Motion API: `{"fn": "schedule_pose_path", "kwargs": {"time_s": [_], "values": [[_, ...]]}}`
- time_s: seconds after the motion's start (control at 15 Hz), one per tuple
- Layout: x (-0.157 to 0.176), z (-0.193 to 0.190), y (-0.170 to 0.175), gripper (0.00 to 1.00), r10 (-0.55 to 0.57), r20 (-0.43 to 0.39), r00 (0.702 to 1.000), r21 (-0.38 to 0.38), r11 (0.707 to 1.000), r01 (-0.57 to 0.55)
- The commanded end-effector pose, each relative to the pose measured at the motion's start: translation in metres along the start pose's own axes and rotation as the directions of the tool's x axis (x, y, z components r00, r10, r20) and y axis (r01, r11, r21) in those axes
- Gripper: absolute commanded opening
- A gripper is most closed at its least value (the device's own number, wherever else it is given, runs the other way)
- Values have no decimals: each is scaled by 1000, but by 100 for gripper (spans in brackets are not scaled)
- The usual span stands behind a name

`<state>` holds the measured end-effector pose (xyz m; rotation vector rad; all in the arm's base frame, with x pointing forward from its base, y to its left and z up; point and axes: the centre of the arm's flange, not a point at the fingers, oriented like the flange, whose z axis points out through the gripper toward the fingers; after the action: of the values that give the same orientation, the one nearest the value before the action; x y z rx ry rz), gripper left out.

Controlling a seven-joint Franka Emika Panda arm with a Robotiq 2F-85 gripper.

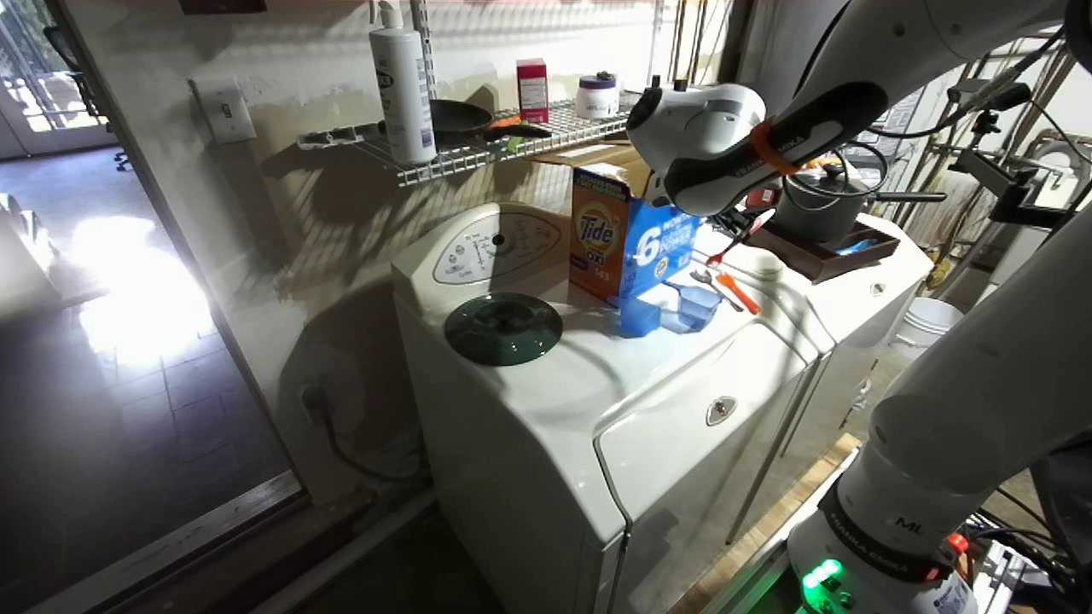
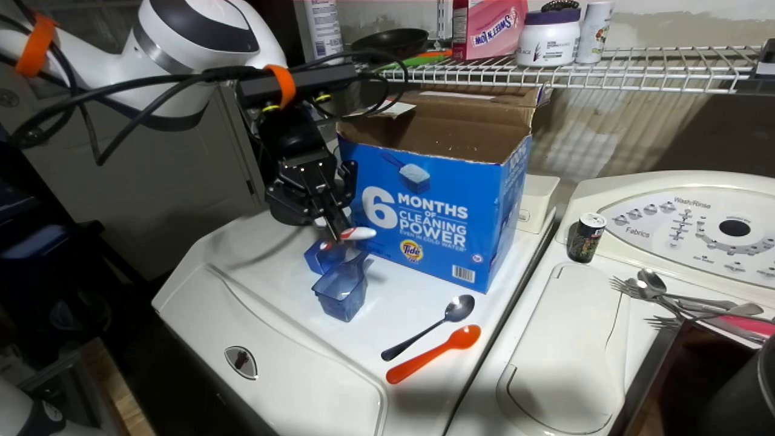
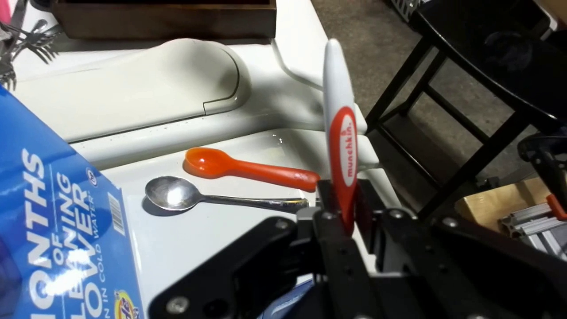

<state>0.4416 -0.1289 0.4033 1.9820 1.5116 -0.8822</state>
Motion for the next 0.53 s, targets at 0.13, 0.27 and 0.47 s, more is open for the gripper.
{"fn": "schedule_pose_path", "kwargs": {"time_s": [0.13, 0.27, 0.47], "values": [[3, 0, 0, 4, 11, 92, 996, 14, 1000, -12], [3, 2, 1, 4, 15, 112, 994, 15, 1000, -17], [5, 5, 5, 4, 16, 132, 991, 4, 1000, -17]]}}
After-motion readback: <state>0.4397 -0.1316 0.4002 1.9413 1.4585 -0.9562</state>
